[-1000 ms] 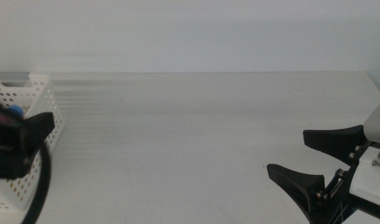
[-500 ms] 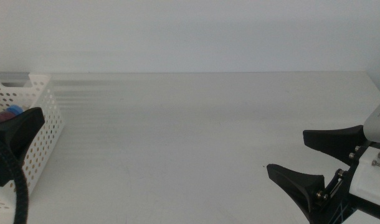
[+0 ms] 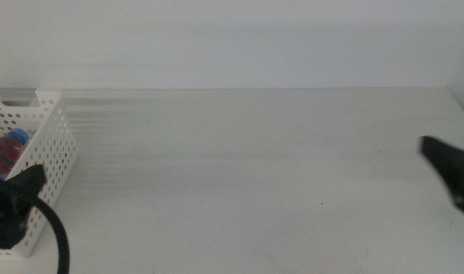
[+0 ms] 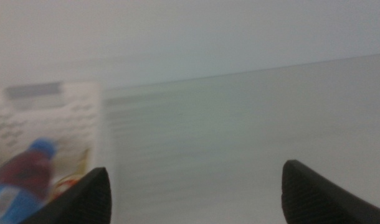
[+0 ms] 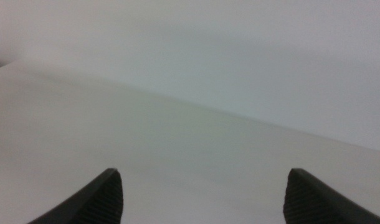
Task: Use arms to grab the bottles and put them into the dustbin to the left of the table.
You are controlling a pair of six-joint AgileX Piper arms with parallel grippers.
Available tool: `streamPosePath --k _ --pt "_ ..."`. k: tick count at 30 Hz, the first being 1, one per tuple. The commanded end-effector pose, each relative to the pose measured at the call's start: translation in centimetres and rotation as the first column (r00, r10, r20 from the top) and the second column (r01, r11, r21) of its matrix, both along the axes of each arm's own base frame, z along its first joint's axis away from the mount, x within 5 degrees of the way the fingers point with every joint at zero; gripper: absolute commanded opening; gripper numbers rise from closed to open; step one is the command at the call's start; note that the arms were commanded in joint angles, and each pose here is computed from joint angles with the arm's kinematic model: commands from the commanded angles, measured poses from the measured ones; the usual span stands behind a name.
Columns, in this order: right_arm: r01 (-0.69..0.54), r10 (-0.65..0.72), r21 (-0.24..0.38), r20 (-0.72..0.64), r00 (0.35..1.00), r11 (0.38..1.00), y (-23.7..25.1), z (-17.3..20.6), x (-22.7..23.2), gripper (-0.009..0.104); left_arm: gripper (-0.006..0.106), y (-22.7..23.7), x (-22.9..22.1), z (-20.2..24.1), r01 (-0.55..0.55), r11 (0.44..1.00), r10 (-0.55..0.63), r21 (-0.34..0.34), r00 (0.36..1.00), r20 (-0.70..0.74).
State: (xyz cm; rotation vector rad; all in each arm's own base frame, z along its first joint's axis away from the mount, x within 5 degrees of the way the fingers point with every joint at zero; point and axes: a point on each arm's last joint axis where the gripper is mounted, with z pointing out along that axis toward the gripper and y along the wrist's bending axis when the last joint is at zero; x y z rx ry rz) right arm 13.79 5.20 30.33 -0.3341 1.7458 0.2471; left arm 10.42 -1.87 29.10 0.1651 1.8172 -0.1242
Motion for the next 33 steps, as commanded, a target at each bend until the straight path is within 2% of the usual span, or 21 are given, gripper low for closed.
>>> streamPosePath --k 1,5,13,20,24,33 --pt "0.087 -0.090 0.033 0.118 0.989 0.996 -1.5 1.3 -0.5 0.067 0.090 0.5 -0.1 1.0 -0.051 0.998 0.056 -0.046 0.993 0.101" --pt "0.173 -0.179 0.048 0.159 0.971 0.984 -3.2 -0.3 -2.8 0.067 0.090 1.4 -1.2 -0.2 -0.121 0.991 0.130 -0.059 0.977 0.171" --pt "0.231 -0.246 0.085 0.256 0.935 0.969 -4.4 -4.5 -7.0 0.067 0.090 1.5 -3.7 -5.6 -0.122 0.990 0.132 -0.064 0.971 0.199" --pt "0.248 -0.269 0.114 0.258 0.928 0.962 -4.7 -8.3 -8.1 0.067 0.090 1.6 -4.7 -9.6 -0.126 0.990 0.138 -0.067 0.967 0.214" --pt "0.252 -0.270 0.109 0.214 0.939 0.962 -4.7 -10.0 -8.2 0.067 0.090 1.6 -4.8 -9.9 -0.126 0.990 0.137 -0.064 0.970 0.200" --pt "0.250 -0.270 0.114 0.225 0.936 0.962 -4.7 -10.0 -8.4 0.067 0.090 1.6 -4.8 -10.0 -0.127 0.990 0.136 -0.062 0.972 0.192"
